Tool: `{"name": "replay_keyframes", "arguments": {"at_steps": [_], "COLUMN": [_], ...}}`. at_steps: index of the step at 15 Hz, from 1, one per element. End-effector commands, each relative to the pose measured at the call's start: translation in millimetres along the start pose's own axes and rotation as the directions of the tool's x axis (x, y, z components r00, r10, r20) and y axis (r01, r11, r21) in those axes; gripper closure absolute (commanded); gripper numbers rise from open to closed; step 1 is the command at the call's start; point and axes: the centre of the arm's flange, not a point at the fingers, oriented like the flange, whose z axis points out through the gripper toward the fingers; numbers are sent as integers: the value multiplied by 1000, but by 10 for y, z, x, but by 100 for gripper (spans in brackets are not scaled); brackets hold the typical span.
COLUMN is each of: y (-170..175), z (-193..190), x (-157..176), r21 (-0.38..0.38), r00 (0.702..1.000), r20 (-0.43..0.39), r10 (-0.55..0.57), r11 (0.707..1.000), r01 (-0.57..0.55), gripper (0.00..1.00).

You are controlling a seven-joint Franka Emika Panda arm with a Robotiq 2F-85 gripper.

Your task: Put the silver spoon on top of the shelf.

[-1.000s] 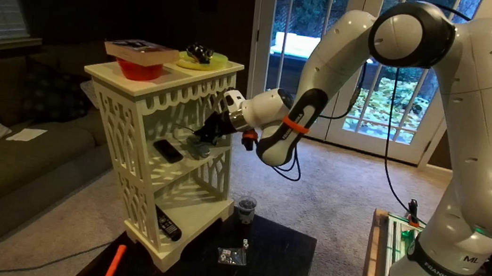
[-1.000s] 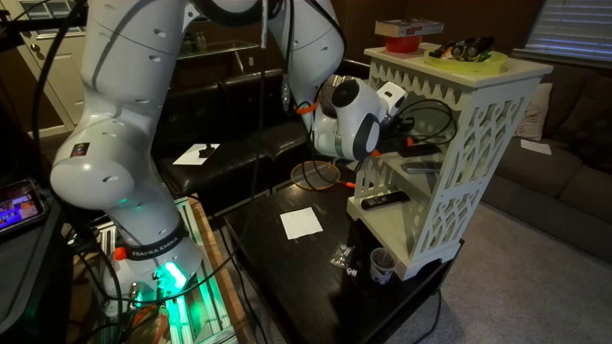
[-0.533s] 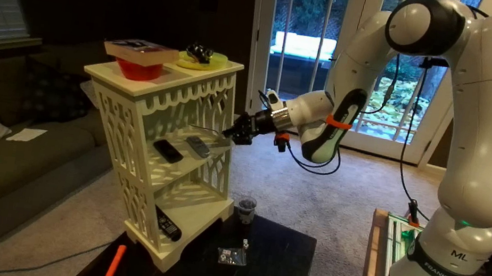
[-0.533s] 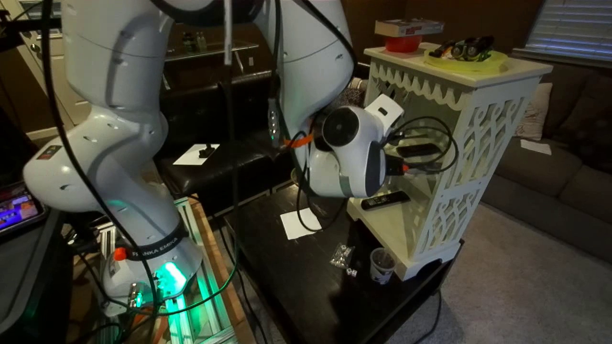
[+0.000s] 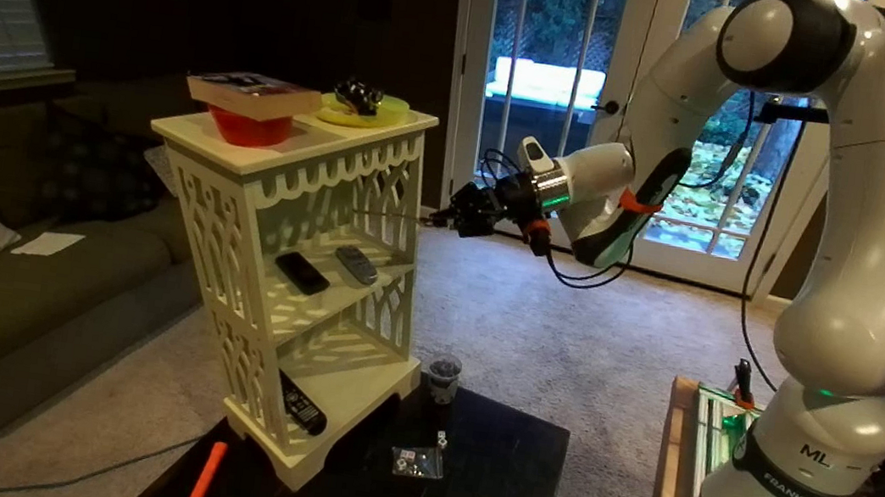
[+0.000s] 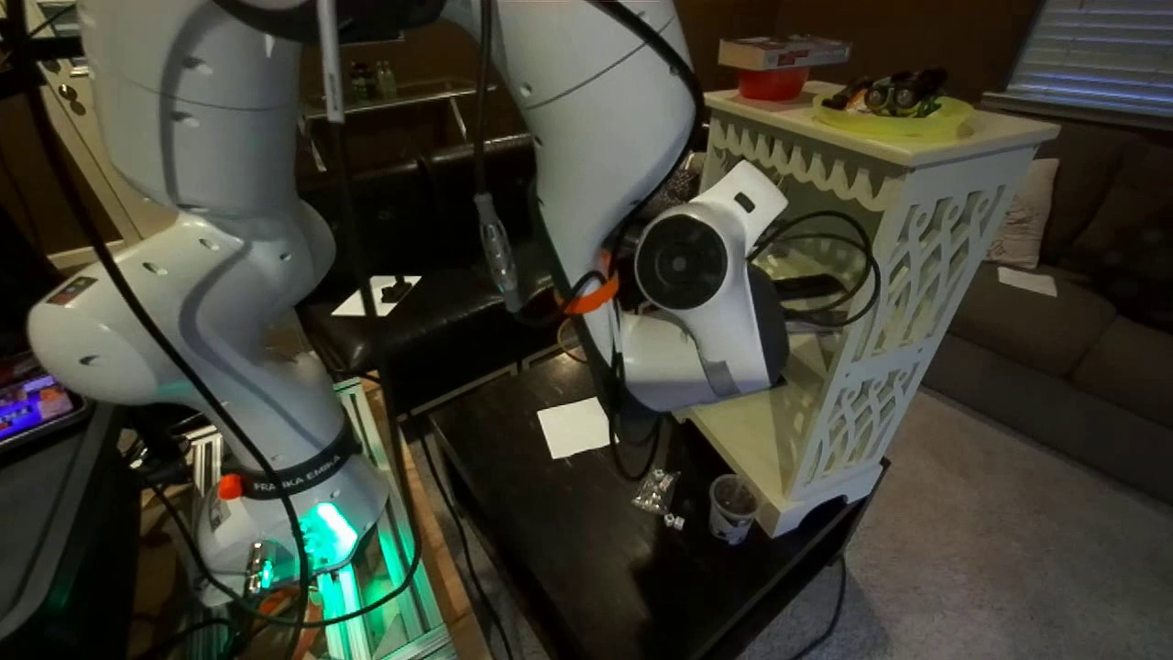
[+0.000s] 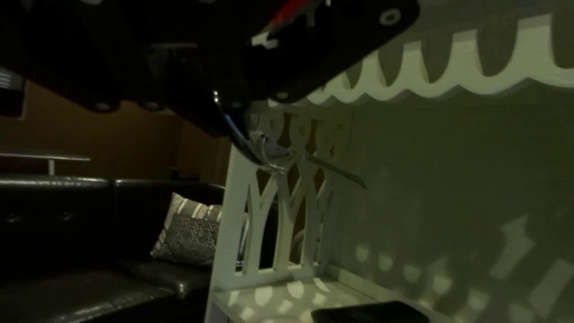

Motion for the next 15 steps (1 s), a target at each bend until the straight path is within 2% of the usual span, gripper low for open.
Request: {"name": "replay_keyframes", "arguments": {"at_steps": [1, 6, 9, 10, 15], "y": [23, -129, -196, -350, -332], "z": [-65, 106, 186, 224, 241], "x": [304, 459, 402, 433, 321], "r21": [149, 341, 439, 365, 391], "r00": [993, 977, 978, 983, 982], "r20": [-115, -213, -209, -182, -186], "r10": [16, -2, -12, -37, -27], "r11": [989, 937, 892, 926, 915], "r01": [2, 76, 105, 102, 99], "gripper": [98, 98, 98, 90, 90]}}
